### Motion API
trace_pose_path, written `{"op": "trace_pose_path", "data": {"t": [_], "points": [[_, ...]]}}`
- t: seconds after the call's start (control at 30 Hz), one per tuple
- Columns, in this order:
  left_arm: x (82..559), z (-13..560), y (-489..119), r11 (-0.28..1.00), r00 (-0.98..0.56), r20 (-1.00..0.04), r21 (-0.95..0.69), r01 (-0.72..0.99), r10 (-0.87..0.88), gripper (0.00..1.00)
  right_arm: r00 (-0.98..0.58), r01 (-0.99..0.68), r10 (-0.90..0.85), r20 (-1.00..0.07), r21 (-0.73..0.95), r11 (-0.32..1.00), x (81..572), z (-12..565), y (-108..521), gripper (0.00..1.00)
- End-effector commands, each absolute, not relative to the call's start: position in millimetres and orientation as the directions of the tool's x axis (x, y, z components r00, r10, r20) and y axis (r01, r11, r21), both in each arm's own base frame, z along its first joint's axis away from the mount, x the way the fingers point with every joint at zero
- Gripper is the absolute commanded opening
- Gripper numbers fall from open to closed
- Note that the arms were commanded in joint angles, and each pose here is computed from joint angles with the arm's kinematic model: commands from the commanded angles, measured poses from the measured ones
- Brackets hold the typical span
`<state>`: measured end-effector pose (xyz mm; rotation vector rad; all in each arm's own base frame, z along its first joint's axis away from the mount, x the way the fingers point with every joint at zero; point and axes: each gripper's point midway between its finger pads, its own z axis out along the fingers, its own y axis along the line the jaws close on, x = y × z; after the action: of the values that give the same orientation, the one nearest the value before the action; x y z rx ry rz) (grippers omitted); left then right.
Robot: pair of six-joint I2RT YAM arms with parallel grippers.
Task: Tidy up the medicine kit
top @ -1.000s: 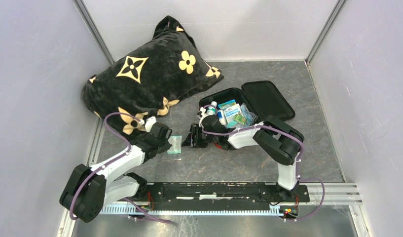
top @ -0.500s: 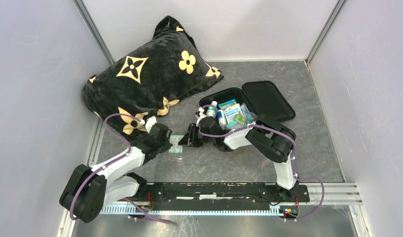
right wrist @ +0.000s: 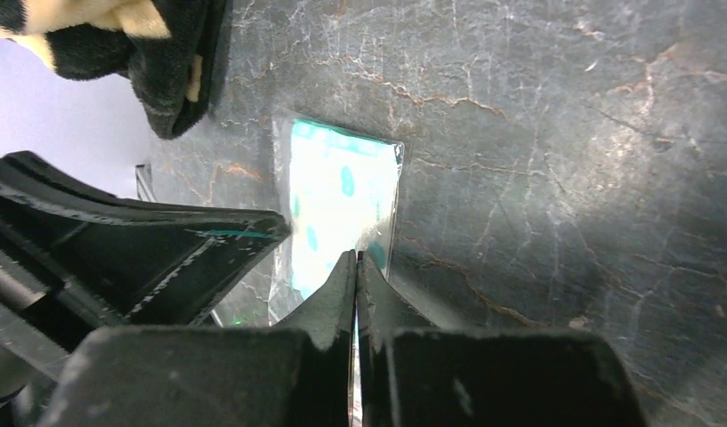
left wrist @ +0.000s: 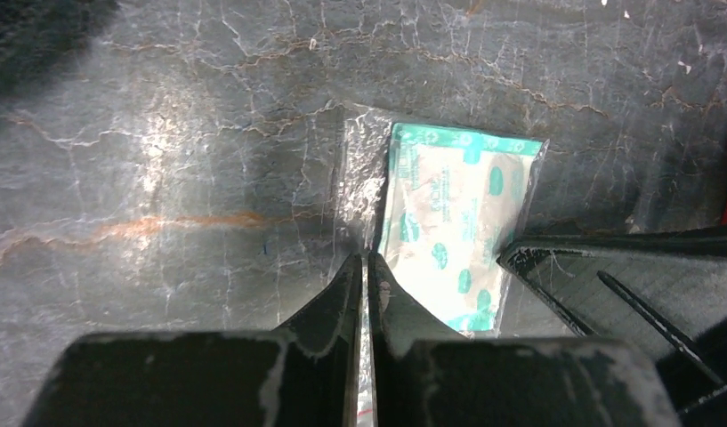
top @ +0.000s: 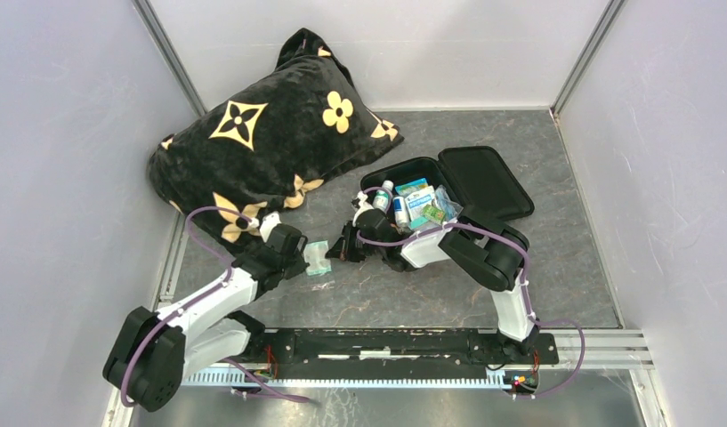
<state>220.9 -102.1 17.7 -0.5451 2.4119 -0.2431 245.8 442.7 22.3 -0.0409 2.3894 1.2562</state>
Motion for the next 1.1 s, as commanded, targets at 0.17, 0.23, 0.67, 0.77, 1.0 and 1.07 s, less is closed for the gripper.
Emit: {"op": "trace_pose_path", "data": {"t": [0.17,0.23,0.67,0.77,1.0,1.07], "points": [[232.5,62.7,-99.1,0.893,-0.646,-0.617,-0.331,-0.304,-0.449,0.28,-0.808,-0.369,0.038,-0.588,0.554,0.747,268.8,36.9,415.2,0.08],[228.6,55.7,-99.3,0.889,-0.655,-0.603,-0.334,-0.312,-0.456,0.30,-0.794,-0.403,-0.018,-0.608,0.503,0.764,263.2,39.6,412.9,0.21],[215.6,10.9,-123.4,0.888,-0.750,-0.503,-0.383,-0.252,-0.430,0.18,-0.744,-0.528,-0.297,-0.598,0.256,0.809,233.9,22.9,408.6,0.61],[213.3,2.1,-127.6,0.894,-0.773,-0.483,-0.381,-0.236,-0.410,0.07,-0.740,-0.549,-0.347,-0.577,0.219,0.807,225.2,15.1,407.4,0.62],[214.5,13.3,-121.8,0.887,-0.741,-0.513,-0.390,-0.249,-0.433,0.02,-0.752,-0.518,-0.368,-0.546,0.145,0.843,228.1,-12.0,391.1,0.42],[216.5,21.3,-119.6,0.885,-0.725,-0.530,-0.393,-0.248,-0.439,0.02,-0.755,-0.505,-0.361,-0.547,0.134,0.852,232.0,-14.5,386.6,0.30]]}}
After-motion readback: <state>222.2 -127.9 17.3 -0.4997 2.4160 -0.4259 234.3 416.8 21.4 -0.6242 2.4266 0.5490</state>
